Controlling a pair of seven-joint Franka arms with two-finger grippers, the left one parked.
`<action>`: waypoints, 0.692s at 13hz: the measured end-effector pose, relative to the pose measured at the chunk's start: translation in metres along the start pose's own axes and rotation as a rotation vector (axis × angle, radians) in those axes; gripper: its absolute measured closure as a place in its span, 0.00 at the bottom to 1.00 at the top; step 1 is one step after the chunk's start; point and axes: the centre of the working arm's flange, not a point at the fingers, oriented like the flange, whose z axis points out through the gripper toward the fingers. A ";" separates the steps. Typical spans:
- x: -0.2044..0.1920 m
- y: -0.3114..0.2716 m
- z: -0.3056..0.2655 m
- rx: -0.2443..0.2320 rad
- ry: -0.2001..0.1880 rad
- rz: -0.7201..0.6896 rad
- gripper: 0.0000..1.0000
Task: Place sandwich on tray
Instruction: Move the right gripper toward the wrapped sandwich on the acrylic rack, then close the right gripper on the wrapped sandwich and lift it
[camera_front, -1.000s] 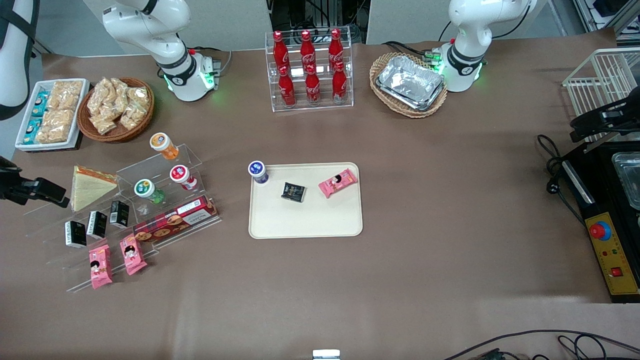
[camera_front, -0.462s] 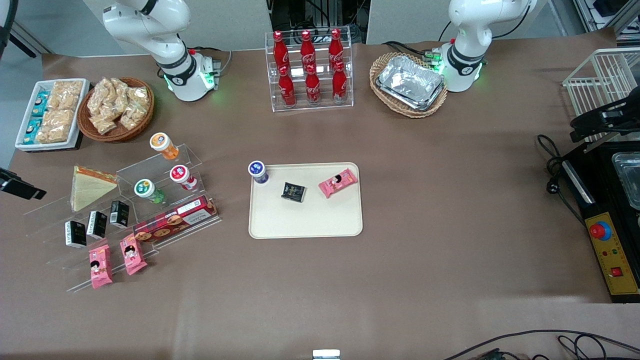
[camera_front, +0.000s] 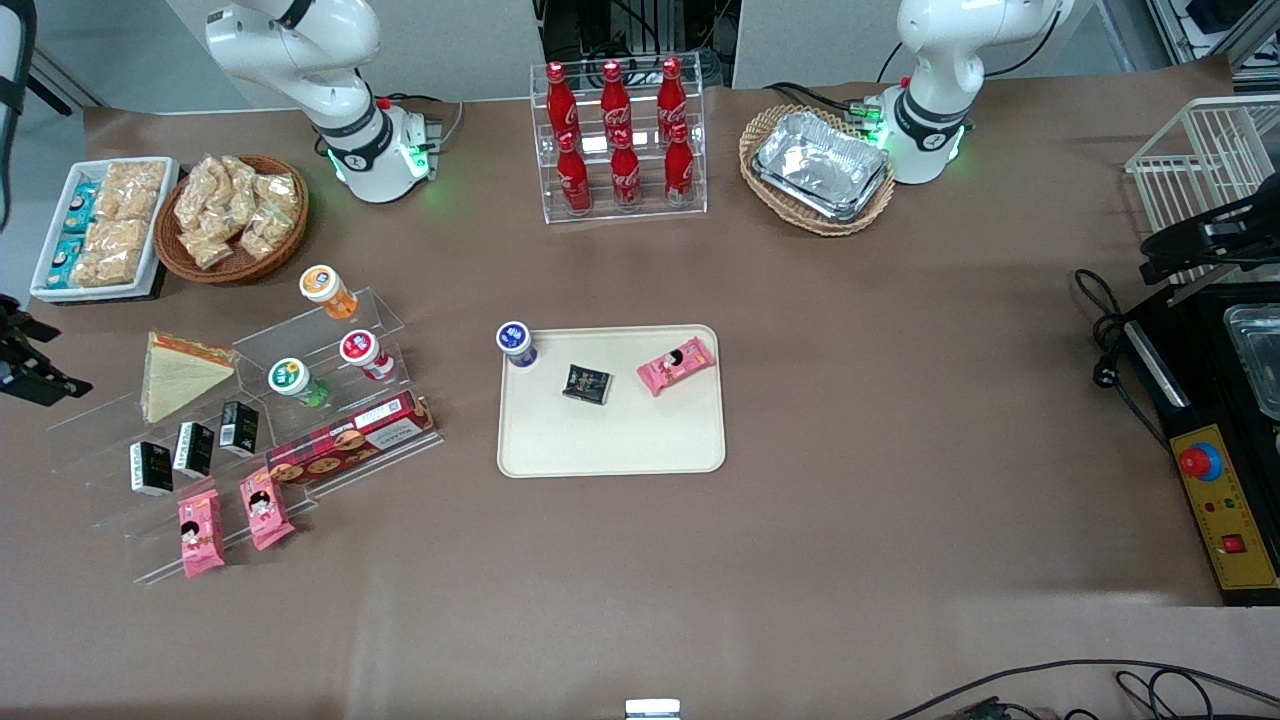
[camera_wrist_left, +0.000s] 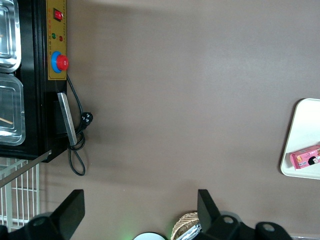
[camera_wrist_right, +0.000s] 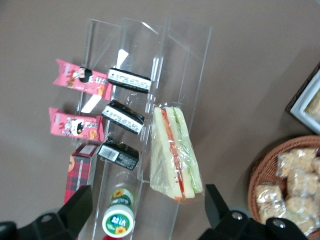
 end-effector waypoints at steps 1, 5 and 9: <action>-0.001 0.001 0.012 0.000 -0.001 0.050 0.00; -0.008 0.013 0.052 0.028 0.007 0.143 0.00; -0.012 0.045 0.078 0.056 -0.005 0.234 0.00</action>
